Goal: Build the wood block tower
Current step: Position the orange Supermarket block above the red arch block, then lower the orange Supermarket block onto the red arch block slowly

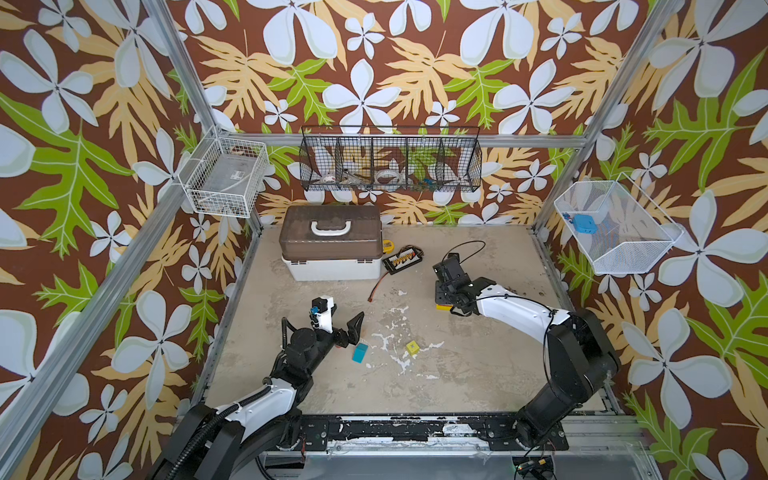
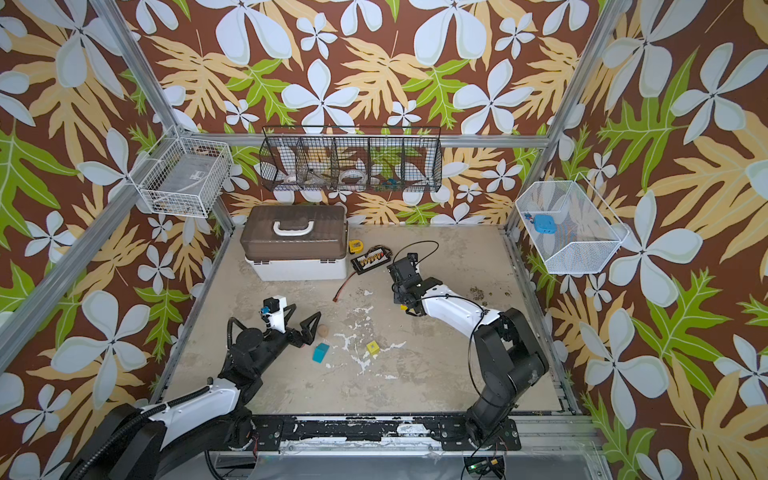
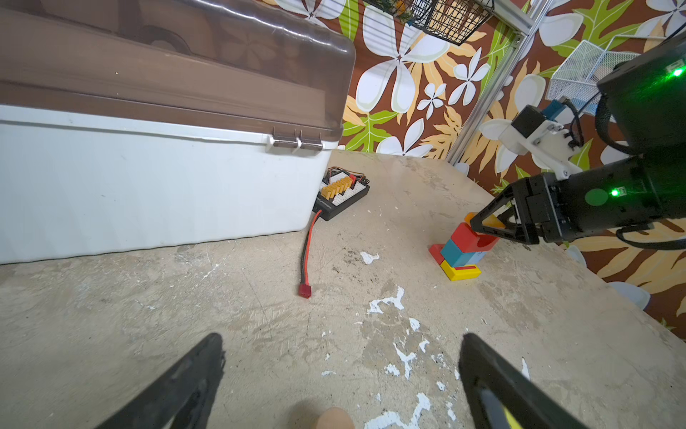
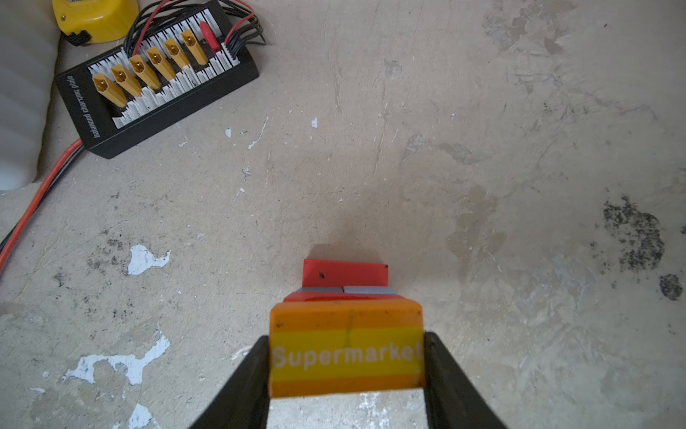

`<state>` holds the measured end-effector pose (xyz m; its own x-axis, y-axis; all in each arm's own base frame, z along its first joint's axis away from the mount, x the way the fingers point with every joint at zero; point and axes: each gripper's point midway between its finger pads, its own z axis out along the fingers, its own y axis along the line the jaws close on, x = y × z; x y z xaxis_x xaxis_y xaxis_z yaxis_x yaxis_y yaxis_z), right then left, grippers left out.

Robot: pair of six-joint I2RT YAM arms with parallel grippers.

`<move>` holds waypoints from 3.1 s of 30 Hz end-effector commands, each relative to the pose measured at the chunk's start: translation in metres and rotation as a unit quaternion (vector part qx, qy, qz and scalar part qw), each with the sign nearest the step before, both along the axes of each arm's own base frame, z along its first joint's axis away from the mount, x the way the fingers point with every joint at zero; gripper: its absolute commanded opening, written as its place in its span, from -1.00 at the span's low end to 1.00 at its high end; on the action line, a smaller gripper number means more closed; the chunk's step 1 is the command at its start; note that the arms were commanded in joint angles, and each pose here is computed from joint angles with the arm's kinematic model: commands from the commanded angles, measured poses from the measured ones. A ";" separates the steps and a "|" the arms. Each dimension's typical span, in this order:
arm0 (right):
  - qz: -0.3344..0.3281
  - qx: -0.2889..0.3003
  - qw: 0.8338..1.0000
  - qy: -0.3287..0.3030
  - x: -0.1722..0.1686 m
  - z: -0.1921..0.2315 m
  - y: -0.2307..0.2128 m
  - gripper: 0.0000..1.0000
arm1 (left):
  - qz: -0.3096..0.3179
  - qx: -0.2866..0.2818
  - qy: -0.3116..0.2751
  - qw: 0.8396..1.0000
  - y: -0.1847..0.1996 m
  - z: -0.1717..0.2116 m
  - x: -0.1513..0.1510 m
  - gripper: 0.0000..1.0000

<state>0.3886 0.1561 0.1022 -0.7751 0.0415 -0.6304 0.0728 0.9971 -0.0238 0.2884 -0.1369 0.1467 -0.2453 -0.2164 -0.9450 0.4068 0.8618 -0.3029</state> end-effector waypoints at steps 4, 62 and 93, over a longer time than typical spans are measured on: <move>-0.008 -0.003 1.000 0.003 -0.002 0.000 -0.003 0.11 | 0.003 -0.004 -0.014 1.000 0.000 0.009 0.002 0.99; -0.019 0.009 1.000 -0.001 0.001 0.000 -0.001 0.33 | 0.004 -0.003 -0.011 1.000 0.000 0.007 0.003 0.99; -0.034 0.003 0.999 0.001 0.003 -0.002 -0.004 0.31 | 0.003 -0.003 -0.010 1.000 0.000 0.007 0.003 0.99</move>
